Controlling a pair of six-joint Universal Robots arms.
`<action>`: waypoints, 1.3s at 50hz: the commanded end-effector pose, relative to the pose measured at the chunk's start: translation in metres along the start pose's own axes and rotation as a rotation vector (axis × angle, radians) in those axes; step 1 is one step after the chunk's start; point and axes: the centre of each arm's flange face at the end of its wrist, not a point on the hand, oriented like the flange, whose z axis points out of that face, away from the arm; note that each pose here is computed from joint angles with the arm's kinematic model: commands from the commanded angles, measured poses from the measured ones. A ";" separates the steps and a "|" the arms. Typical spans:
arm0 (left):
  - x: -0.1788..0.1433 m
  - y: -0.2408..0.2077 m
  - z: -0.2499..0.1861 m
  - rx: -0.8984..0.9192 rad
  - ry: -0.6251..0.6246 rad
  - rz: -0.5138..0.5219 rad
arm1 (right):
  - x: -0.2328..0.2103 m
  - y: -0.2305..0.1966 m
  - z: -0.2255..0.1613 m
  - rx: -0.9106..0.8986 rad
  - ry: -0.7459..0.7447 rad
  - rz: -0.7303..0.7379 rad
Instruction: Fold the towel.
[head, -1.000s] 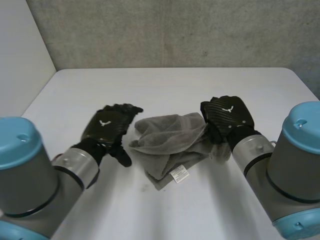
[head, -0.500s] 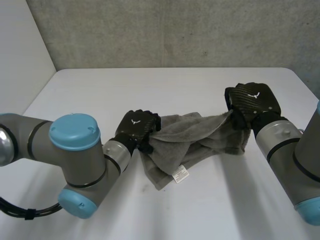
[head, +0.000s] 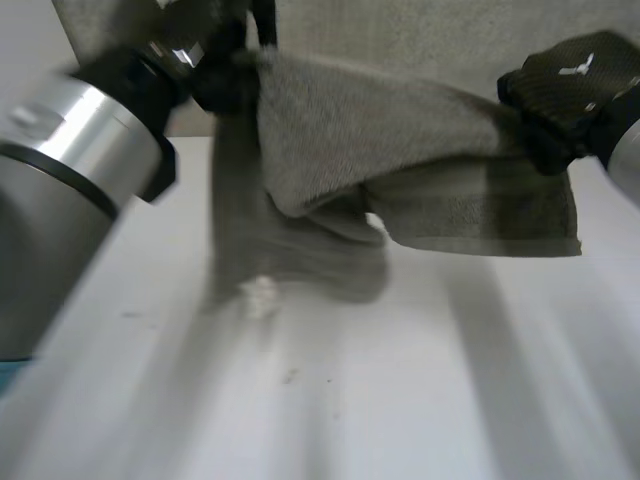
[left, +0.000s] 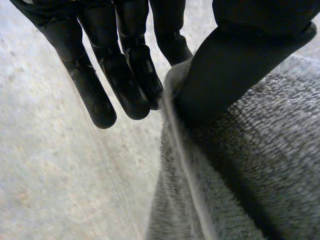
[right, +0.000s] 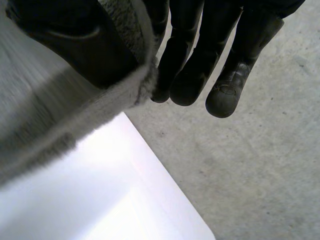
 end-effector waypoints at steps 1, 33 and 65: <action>-0.002 -0.033 -0.015 -0.135 0.016 0.142 | 0.022 -0.034 -0.014 0.040 0.028 -0.005; -0.044 0.054 0.114 0.015 -0.311 0.347 | 0.013 -0.026 0.119 0.450 0.177 0.347; 0.030 0.192 -0.022 -0.496 0.086 0.437 | -0.051 0.102 0.044 -0.090 -0.144 0.220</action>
